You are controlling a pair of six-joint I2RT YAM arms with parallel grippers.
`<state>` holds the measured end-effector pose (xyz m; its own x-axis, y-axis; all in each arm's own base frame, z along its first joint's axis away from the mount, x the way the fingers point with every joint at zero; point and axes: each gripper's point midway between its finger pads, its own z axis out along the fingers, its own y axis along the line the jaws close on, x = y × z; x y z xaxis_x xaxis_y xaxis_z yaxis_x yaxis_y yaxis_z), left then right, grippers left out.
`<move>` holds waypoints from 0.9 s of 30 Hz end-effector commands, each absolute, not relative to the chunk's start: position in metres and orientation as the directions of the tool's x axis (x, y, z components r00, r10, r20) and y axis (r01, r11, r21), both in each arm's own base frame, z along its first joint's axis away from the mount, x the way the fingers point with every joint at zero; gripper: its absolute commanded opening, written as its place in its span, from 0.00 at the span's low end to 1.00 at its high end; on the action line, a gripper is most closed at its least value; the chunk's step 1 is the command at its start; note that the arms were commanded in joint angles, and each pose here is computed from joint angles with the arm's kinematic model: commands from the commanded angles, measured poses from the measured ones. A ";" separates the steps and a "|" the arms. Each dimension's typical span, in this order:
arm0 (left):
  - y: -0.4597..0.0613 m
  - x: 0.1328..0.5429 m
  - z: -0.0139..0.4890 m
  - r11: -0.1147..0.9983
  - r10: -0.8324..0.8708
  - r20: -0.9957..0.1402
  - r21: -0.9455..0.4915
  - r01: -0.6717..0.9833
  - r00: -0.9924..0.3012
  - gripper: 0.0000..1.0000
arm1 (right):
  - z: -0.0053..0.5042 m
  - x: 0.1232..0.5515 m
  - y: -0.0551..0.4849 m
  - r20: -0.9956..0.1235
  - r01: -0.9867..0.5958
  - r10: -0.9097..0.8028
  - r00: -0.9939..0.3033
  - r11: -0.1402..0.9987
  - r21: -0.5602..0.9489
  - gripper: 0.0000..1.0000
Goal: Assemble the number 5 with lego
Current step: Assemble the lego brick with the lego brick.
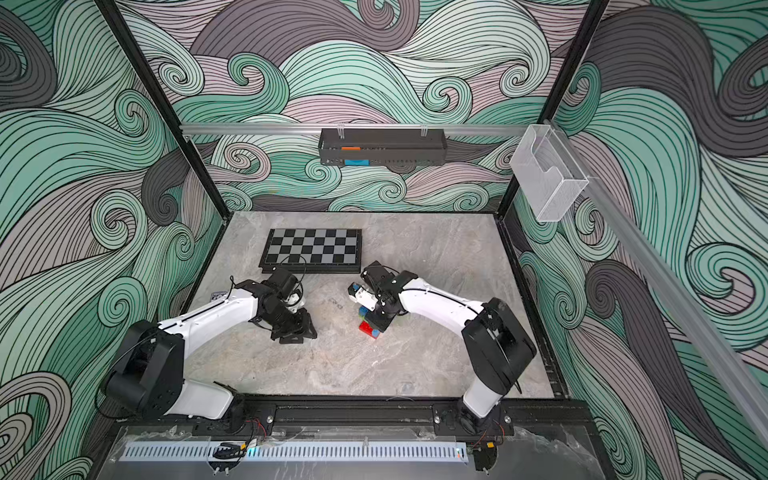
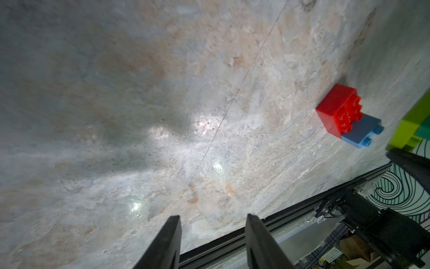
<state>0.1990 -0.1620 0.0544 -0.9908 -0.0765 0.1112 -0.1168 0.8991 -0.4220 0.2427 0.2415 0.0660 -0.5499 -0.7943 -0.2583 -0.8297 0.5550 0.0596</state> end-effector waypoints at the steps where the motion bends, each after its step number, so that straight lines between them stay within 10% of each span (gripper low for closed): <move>1: -0.161 0.196 0.056 0.904 -0.064 0.114 -0.414 -0.106 -0.991 0.49 | 0.060 0.236 0.235 -0.231 -0.838 -0.808 -0.543 0.541 0.075 0.31; 27: -0.159 0.195 0.053 0.910 -0.062 0.121 -0.400 -0.106 -0.991 0.49 | 0.025 0.224 0.232 -0.116 -0.836 -0.829 -0.547 0.533 0.130 0.30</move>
<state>0.1990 -0.1613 0.0540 -0.9909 -0.0771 0.1102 -0.1166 0.9008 -0.4182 0.2348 0.2447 0.0493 -0.5435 -0.8096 -0.2215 -0.8391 0.5310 0.1183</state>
